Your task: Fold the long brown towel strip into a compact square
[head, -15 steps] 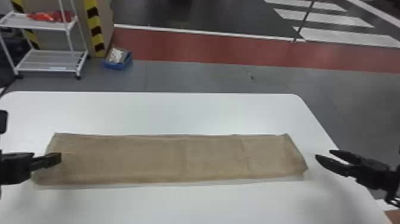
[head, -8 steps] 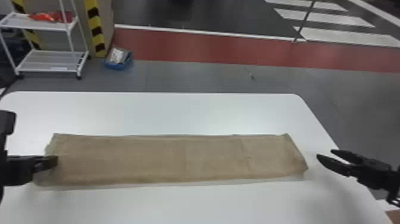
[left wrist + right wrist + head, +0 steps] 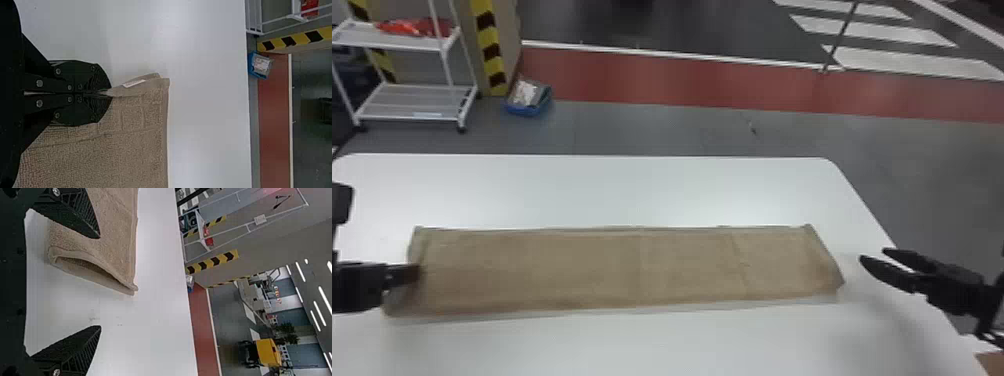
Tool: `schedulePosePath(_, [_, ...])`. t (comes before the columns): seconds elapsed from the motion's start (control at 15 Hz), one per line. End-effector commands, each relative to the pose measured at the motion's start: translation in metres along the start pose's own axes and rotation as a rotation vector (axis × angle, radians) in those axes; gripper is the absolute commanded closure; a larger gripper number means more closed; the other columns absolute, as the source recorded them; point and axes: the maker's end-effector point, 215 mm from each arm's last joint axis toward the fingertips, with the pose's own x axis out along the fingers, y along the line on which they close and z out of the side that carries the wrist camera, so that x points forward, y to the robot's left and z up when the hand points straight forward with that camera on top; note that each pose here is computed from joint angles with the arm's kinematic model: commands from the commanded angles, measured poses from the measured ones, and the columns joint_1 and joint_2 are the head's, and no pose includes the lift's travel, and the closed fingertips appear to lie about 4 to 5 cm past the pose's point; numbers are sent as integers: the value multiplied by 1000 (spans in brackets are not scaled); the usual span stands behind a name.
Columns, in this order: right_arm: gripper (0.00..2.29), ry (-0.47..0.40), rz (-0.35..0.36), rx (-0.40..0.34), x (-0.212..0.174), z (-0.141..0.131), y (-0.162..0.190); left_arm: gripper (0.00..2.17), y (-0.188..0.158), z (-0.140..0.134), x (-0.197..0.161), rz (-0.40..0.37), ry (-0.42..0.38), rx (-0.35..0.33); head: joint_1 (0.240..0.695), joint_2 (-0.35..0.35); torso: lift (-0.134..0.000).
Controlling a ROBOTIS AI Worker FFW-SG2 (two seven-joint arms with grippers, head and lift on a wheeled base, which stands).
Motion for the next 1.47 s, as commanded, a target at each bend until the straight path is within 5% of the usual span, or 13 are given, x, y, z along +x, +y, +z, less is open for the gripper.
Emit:
schedulePosePath(0.0, [63,-4,9,8,3,0,4,1376,-9,6,-10,-61,-11,-46,695,-190,-124])
schedulePosePath(0.47, [70,-8,59,7,29,-2,37,1376,-55,32,-31,-264,-75,-172,695,-198,-124])
schedulePosePath(0.87, [87,-93,110,-16,65,10,83,1379,-135,68,-41,-414,-124,-169,695,-209,-124])
schedulePosePath(1.0, [478,-102,164,-28,72,15,103,1379,-155,71,-40,-433,-121,-151,695,-214,-124])
schedulePosePath(1.13, [1521,-95,216,-47,84,14,129,1379,-166,72,-40,-448,-120,-146,695,-214,-124])
schedulePosePath(1.4, [1683,-35,303,-94,125,-7,183,1379,-188,81,-49,-507,-134,-163,695,-188,-124])
